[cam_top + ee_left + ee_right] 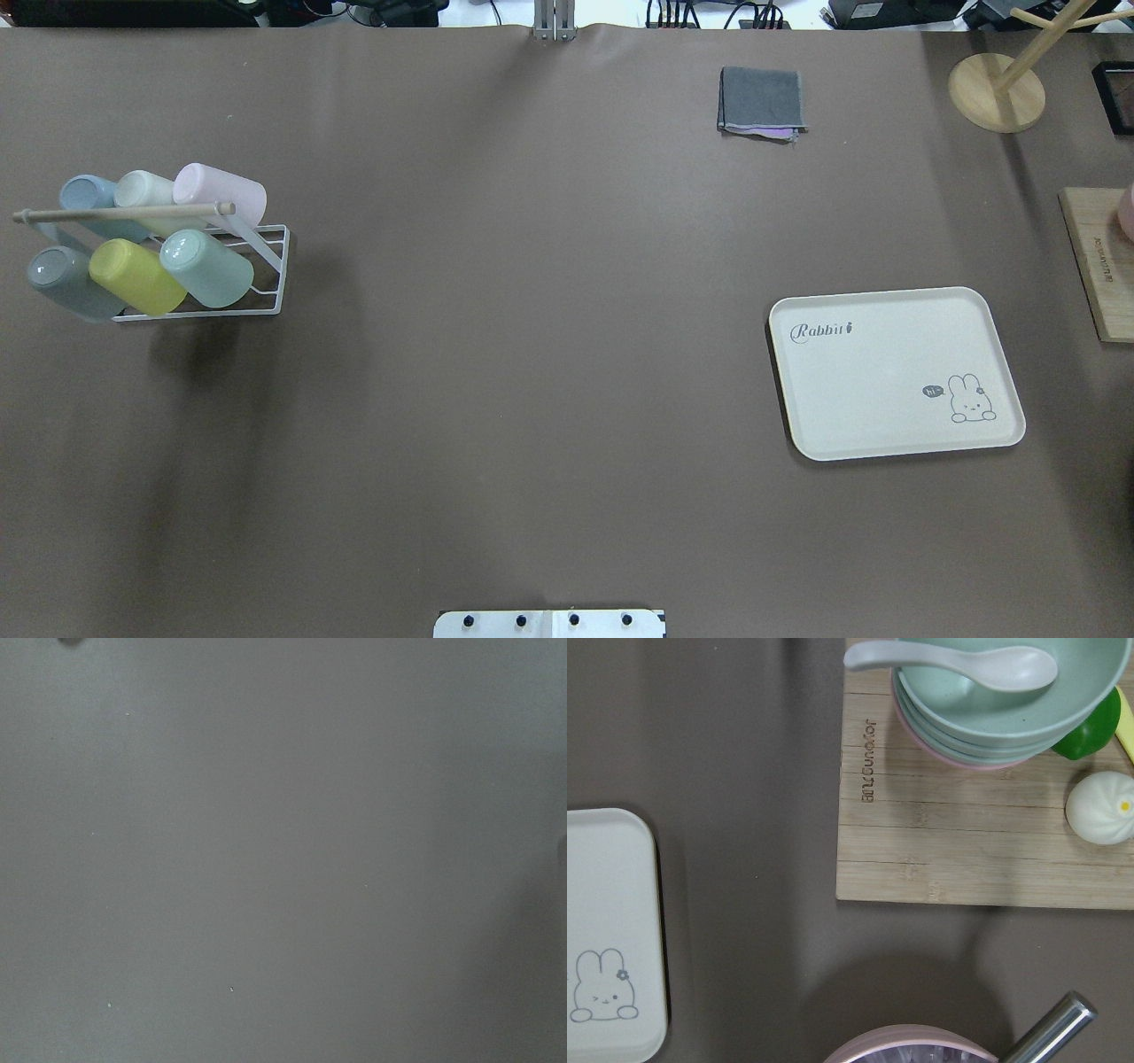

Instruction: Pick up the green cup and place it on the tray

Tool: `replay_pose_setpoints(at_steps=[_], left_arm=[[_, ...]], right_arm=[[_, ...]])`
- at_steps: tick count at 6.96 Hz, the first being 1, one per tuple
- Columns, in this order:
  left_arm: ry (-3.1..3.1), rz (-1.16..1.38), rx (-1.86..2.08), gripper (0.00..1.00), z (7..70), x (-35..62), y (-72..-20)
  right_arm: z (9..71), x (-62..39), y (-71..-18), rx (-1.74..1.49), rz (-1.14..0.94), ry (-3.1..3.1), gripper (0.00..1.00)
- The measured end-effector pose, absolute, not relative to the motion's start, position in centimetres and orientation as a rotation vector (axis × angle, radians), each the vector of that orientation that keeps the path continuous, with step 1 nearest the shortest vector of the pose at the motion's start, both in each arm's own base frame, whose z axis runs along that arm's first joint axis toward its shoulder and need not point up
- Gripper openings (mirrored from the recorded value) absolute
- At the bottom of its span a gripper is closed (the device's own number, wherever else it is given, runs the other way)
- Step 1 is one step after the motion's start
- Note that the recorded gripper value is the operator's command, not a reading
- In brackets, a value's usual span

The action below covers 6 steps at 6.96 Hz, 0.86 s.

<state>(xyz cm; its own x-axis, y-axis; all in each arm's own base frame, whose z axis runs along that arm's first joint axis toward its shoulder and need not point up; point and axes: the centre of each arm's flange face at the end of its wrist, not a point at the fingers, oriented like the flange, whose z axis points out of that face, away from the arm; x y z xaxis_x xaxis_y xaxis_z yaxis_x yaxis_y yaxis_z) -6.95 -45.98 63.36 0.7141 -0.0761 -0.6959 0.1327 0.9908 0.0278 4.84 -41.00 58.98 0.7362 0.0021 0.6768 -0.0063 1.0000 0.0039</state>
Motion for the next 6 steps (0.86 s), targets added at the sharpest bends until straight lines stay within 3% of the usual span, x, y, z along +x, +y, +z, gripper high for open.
replay_pose_setpoints(at_steps=[6], left_arm=[[0.779,-0.154,0.079,0.98,61.3,-5.8,-47.0]], right_arm=[[56.4,1.2,-44.3,-0.044,-0.022,-0.753,0.99]])
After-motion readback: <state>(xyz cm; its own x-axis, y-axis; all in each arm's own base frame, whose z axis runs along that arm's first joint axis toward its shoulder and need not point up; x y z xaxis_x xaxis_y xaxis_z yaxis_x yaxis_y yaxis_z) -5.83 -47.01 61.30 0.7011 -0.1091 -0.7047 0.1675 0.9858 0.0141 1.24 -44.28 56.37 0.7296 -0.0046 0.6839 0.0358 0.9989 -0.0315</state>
